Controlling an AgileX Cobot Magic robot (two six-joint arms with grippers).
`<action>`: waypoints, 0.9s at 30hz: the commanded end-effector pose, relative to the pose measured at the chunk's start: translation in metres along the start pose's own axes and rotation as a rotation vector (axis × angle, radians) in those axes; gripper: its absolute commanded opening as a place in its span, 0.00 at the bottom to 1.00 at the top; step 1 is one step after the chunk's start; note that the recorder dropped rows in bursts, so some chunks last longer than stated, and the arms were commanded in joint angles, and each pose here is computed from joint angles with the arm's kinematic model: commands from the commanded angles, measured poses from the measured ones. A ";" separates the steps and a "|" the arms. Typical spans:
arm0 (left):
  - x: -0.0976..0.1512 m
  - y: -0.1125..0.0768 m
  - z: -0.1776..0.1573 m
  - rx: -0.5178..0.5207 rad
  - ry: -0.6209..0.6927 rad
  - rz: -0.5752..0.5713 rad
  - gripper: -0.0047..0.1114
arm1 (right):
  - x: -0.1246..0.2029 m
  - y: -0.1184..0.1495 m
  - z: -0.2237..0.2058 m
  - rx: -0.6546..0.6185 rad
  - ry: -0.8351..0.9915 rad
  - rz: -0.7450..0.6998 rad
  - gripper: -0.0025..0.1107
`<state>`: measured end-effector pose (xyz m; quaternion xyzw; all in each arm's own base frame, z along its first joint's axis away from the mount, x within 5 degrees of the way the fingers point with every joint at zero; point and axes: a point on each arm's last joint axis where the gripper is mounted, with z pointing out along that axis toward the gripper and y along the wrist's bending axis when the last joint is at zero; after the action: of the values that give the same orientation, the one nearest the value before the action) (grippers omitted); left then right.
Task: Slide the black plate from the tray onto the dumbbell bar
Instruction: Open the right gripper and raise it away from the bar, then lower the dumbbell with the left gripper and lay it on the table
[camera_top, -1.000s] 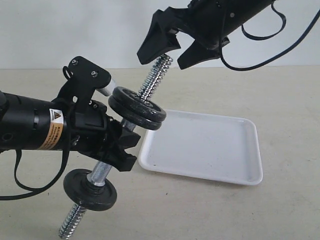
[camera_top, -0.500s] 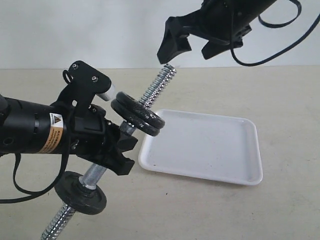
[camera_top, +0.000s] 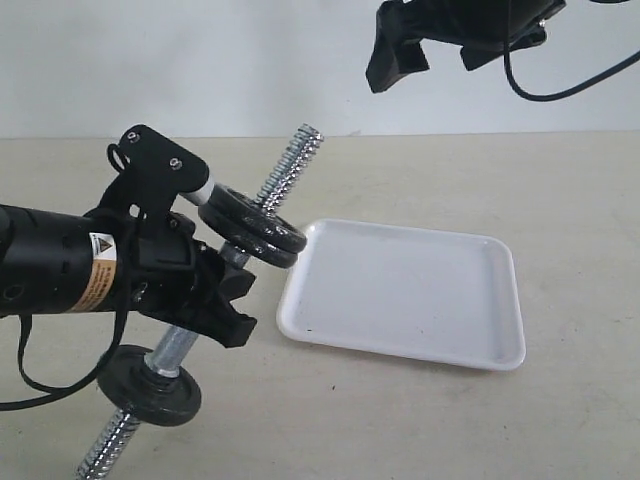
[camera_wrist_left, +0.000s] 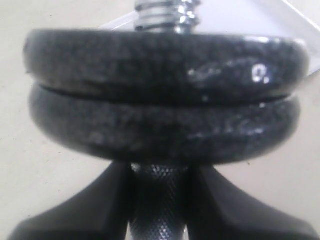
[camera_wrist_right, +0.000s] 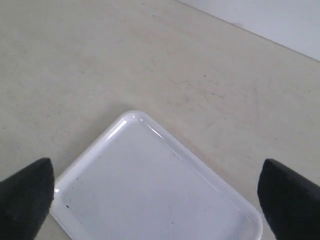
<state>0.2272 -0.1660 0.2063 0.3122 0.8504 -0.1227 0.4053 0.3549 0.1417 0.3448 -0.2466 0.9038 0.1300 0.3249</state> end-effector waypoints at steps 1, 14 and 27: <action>-0.021 0.011 -0.017 -0.108 -0.103 -0.022 0.08 | 0.004 -0.004 -0.007 0.046 0.053 0.001 0.95; -0.021 0.021 -0.018 -0.229 -0.113 -0.027 0.08 | 0.012 -0.006 -0.007 0.065 0.139 -0.003 0.95; -0.008 0.026 0.003 -0.277 -0.035 -0.023 0.08 | 0.019 -0.005 -0.007 0.050 0.206 0.008 0.95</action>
<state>0.2380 -0.1544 0.1875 0.2647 0.8745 -0.0473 0.4036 0.3434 0.1311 0.3339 -0.2466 0.9361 0.0872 0.2351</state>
